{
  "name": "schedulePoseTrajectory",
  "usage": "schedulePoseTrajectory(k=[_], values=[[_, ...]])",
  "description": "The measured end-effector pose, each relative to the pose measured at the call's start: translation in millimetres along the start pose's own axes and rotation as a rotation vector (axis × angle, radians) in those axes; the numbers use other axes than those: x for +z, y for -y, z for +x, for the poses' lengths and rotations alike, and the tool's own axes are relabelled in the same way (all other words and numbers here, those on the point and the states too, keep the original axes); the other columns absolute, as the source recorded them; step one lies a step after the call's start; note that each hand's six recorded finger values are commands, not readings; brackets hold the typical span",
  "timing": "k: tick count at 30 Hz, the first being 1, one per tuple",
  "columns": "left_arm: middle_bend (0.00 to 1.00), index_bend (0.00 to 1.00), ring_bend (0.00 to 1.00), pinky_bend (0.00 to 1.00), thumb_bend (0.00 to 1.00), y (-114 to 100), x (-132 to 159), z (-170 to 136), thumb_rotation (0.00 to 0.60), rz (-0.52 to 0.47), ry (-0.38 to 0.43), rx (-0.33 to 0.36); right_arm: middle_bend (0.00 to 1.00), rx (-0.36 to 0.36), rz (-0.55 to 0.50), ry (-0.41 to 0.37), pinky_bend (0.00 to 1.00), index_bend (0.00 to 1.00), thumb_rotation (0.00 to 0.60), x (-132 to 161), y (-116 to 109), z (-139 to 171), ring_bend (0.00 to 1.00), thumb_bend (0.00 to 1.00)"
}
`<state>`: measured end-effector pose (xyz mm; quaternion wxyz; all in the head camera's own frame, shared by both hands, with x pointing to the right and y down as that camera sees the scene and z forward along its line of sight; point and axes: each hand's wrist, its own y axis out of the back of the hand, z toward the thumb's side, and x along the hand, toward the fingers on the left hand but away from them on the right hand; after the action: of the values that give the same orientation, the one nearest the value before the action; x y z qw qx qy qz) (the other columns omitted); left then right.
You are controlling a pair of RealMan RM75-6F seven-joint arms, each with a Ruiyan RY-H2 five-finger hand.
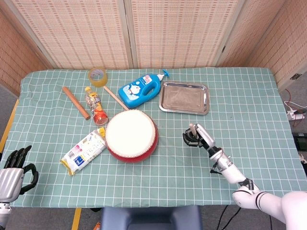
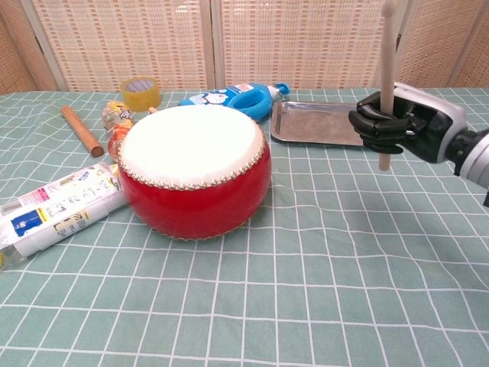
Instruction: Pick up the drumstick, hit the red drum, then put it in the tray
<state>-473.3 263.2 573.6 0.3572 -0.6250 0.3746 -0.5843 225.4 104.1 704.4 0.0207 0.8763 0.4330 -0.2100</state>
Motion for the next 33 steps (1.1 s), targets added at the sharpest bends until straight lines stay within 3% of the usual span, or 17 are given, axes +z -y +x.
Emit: schedulePoseTrajectory(k=[9,17,21,29,33], values=[[0.0,0.01,0.0,0.0,0.23,-4.5,3.6,0.0,0.6,0.002,0.022,0.016,1.0,-0.061,0.696,-0.053,1.0,1.0,0.6,54.0,4.2,-51.9,1.0,0.62],[0.0,0.01,0.0,0.0,0.23,-3.9,2.0,-0.7,0.6,-0.003,0.021,0.016,1.0,-0.055,1.289,-0.128,1.0,1.0,0.6,92.3,35.4,-101.9,1.0,0.63],[0.0,0.01,0.0,0.0,0.23,-2.3,0.3,-1.2,0.6,-0.009,0.019,0.015,1.0,-0.046,1.491,-0.159,1.0,1.0,0.6,100.5,51.4,-123.1,1.0,0.64],[0.0,0.01,0.0,0.0,0.23,2.4,-1.9,-1.0,0.6,-0.017,0.019,0.006,1.0,0.009,1.811,-0.183,1.0,1.0,0.6,84.4,54.7,-136.3,1.0,0.65],[0.0,0.01,0.0,0.0,0.23,2.0,-1.0,-0.6,0.6,-0.018,0.024,0.01,1.0,-0.005,1.799,-0.184,1.0,1.0,0.6,85.0,54.0,-135.7,1.0,0.66]])
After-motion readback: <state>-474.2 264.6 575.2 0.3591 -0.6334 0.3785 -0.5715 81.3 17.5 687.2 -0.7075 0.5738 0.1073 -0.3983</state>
